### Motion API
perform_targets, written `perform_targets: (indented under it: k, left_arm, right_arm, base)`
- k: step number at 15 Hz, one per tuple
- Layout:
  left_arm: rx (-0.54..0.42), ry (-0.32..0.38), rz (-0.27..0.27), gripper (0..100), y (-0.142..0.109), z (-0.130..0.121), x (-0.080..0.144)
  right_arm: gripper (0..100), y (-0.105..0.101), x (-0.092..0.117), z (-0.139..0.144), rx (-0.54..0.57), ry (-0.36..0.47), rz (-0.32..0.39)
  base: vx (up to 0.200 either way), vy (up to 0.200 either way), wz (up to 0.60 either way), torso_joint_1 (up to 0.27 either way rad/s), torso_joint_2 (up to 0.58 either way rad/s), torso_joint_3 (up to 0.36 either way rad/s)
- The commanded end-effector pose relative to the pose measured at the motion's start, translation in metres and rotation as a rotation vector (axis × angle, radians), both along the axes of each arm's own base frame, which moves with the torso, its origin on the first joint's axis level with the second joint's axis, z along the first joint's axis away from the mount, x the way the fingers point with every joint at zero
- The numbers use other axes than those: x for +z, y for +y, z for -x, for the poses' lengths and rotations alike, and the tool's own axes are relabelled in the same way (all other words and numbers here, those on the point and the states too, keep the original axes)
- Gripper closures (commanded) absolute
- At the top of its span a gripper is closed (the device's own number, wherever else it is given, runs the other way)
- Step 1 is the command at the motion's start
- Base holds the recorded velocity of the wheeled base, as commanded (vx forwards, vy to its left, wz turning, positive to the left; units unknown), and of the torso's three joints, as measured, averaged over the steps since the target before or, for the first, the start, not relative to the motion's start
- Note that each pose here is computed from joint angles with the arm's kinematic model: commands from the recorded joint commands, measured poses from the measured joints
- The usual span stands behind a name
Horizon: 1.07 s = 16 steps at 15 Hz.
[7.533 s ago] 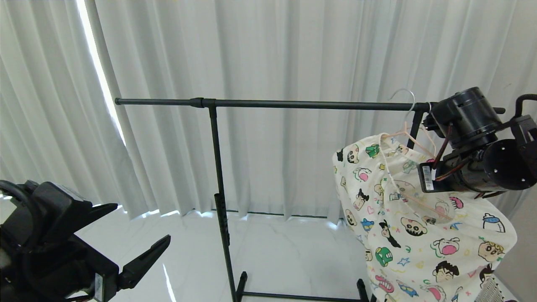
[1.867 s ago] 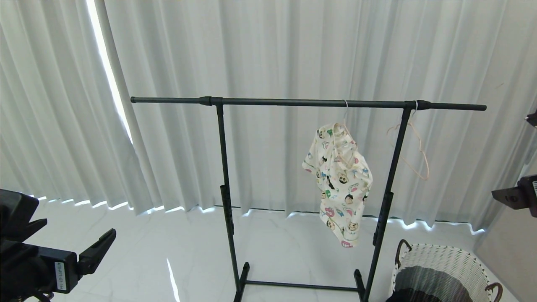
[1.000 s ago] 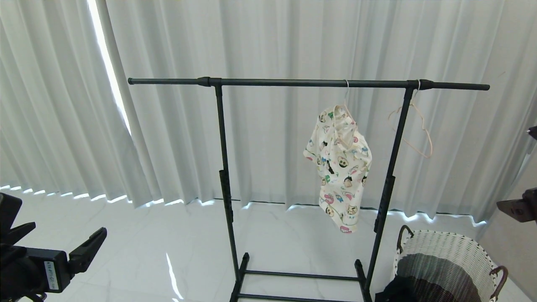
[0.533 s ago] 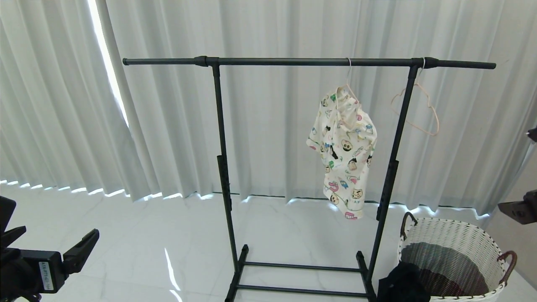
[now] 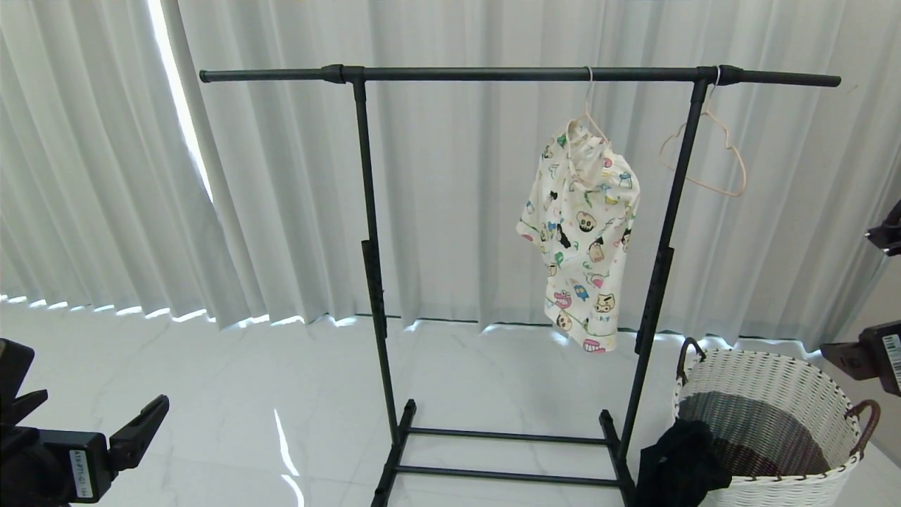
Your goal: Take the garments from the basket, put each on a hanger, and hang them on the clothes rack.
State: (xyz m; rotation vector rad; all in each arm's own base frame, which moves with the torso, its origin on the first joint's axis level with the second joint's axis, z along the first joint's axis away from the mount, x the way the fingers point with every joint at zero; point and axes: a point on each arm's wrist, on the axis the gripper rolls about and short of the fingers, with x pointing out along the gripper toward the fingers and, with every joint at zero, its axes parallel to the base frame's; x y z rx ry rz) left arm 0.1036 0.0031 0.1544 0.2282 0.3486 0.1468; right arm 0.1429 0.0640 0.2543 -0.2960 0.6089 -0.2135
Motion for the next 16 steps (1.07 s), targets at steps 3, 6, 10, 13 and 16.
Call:
perform_targets:
  k: [3, 6, 10, 13, 16]
  left_arm:
    - [-0.016, -0.003, 0.001, 0, -0.001, 0.0, 0.0]
    - [-0.051, -0.01, -0.013, 0, -0.005, 0.002, 0.001]
    - [-0.074, -0.004, -0.026, 0, -0.006, 0.001, 0.001]
    - [-0.073, 0.001, -0.027, 0, -0.006, 0.002, -0.001]
    - [-0.073, -0.001, -0.024, 0, -0.006, 0.002, 0.0]
  right_arm:
    - [0, 0.002, -0.013, -0.004, 0.028, -0.027, 0.018]
    - [0, 0.001, -0.018, -0.002, 0.046, -0.02, 0.042]
    - [0, 0.003, -0.025, -0.005, 0.055, 0.011, 0.061]
    - [0, 0.007, -0.031, -0.009, 0.088, 0.028, 0.043]
    - [0, 0.012, -0.043, -0.018, 0.132, 0.026, 0.054]
  base:
    - [0.0, -0.133, 0.0, 0.0, 0.01, 0.008]
    - [0.0, -0.2, 0.0, 0.006, 0.01, 0.001]
    - [0.0, -0.05, 0.0, -0.002, 0.0, 0.003]
    - [0.0, 0.0, 0.0, 0.0, 0.0, 0.0]
    - [0.0, 0.0, 0.0, 0.0, 0.0, 0.0]
